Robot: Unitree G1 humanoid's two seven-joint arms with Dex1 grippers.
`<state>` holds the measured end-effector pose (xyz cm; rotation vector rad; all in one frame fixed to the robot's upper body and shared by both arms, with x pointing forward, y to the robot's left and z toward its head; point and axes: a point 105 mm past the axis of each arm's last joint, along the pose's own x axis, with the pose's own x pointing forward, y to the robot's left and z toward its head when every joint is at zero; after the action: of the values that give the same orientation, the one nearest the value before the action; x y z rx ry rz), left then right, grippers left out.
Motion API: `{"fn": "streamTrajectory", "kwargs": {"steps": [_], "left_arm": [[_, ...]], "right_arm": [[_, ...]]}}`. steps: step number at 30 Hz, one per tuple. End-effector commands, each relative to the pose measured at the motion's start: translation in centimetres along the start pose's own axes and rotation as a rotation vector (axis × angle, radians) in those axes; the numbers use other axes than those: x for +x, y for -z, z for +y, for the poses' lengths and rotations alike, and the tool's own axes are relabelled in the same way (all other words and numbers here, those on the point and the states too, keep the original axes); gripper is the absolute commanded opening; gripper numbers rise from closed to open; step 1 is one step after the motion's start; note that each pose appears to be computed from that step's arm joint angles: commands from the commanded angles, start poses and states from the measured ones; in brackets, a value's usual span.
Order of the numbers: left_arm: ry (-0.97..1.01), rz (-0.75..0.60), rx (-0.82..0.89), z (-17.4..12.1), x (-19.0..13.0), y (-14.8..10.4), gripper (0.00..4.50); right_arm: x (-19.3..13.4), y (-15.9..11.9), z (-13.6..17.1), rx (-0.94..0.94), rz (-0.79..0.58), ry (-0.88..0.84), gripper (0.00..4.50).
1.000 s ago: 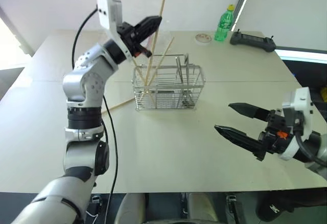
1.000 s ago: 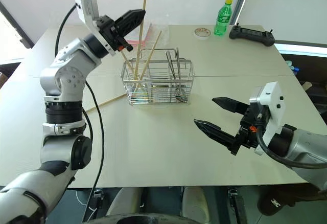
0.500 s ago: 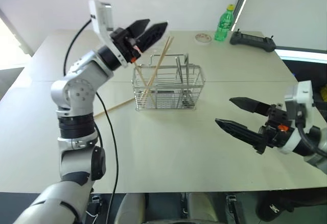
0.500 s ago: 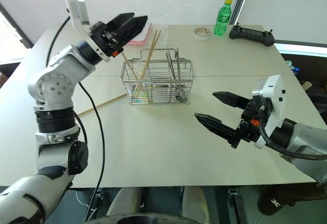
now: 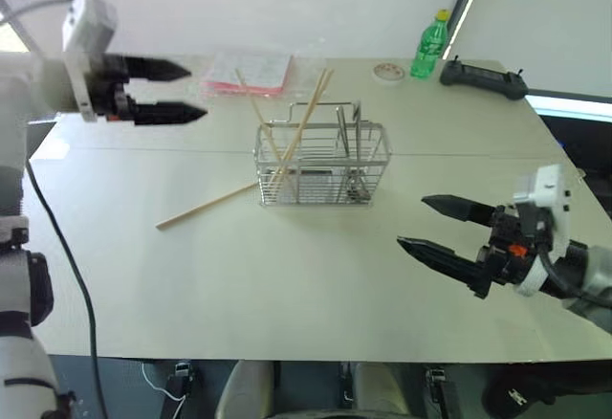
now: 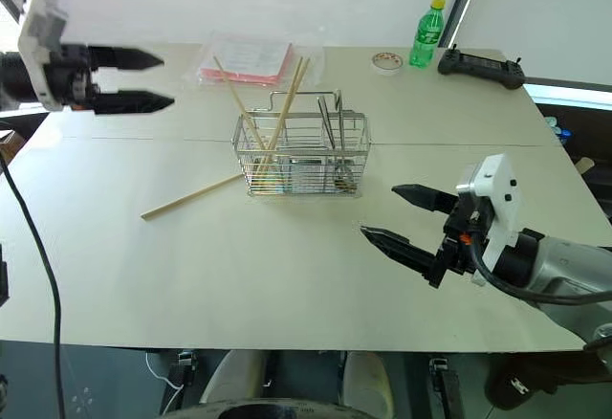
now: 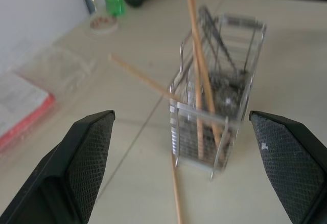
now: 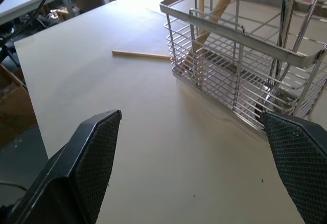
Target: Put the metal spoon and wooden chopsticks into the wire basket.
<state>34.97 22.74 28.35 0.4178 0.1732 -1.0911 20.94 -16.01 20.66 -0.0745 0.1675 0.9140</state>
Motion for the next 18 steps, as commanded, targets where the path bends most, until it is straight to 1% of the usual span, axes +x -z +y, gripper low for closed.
{"fn": "streamTrajectory", "kwargs": {"steps": [1,3,6,11,18], "left_arm": [[-0.002,0.120,0.085,0.6,-0.3,1.4,4.44],[0.024,0.189,0.102,0.6,0.5,3.2,4.44],[0.067,0.266,0.128,0.3,2.7,5.7,4.44],[0.089,0.354,0.121,0.1,6.3,8.3,4.44],[0.047,0.377,0.074,0.3,10.6,9.6,4.44]], "right_arm": [[0.0,-0.7,0.3,-0.039,-0.034,0.000,4.50],[0.0,-0.7,0.3,-0.040,-0.036,0.001,4.50],[0.1,-0.6,0.5,-0.037,-0.040,0.003,4.50],[0.1,-0.7,0.5,-0.034,-0.049,0.015,4.50],[0.0,-0.6,0.7,-0.023,-0.061,0.034,4.50]]}}
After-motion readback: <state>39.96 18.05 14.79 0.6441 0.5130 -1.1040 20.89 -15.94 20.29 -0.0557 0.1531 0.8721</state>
